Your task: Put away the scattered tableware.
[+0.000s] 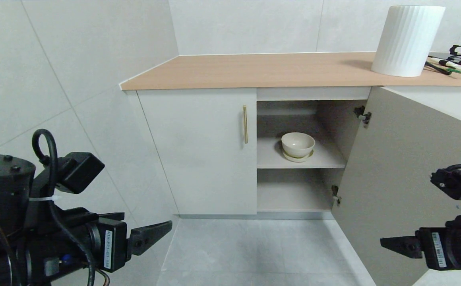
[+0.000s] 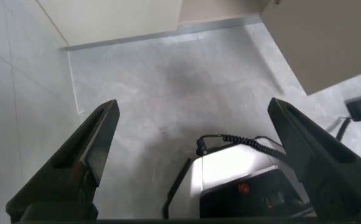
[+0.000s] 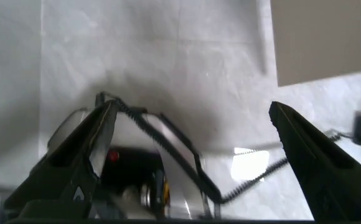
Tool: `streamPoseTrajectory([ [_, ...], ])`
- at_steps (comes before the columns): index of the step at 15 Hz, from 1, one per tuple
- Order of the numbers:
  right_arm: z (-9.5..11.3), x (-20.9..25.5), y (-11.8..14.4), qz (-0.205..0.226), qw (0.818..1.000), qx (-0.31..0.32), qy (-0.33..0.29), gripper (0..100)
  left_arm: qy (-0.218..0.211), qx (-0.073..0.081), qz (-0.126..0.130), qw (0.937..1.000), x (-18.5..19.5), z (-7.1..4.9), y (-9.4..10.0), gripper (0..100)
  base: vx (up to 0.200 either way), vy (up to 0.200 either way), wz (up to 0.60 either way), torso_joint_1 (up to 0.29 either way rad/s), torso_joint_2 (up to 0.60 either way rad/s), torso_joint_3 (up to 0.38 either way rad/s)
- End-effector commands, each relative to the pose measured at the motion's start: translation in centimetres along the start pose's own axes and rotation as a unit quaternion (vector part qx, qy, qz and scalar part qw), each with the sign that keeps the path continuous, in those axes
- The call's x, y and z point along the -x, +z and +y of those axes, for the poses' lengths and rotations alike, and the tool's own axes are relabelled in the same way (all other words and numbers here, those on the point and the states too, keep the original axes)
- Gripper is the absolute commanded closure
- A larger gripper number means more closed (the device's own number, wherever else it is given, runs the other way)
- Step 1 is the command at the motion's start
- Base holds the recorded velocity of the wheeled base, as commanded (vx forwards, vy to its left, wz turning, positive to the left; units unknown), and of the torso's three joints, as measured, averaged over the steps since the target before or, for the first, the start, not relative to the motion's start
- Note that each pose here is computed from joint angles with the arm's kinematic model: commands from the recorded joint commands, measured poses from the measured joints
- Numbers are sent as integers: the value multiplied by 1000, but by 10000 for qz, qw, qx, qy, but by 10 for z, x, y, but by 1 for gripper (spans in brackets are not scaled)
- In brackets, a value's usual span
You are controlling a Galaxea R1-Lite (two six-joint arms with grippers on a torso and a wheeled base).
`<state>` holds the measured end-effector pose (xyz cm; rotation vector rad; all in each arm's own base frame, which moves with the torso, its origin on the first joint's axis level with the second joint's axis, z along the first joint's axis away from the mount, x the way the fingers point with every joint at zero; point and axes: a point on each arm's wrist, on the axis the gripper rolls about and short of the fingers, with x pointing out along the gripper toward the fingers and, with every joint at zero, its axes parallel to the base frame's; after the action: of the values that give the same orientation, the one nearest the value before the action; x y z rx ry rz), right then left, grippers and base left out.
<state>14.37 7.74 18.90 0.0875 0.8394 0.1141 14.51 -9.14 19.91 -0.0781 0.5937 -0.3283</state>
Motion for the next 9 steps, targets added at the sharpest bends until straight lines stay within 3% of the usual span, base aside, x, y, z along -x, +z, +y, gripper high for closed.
streamPoseTrajectory([
  [1,-5,31,6,-423,9989,-90,193,0,11,-3,27,10000,-1,0,0,0,0,0,0,0,0,0],
  [5,-7,36,5,-369,9992,-81,146,0,33,-3,20,10000,-1,0,0,0,0,0,0,0,0,0],
  [9,-8,39,4,-242,9997,-43,80,0,43,-20,25,10000,-2,0,-1,0,0,-200,0,4,4,2],
])
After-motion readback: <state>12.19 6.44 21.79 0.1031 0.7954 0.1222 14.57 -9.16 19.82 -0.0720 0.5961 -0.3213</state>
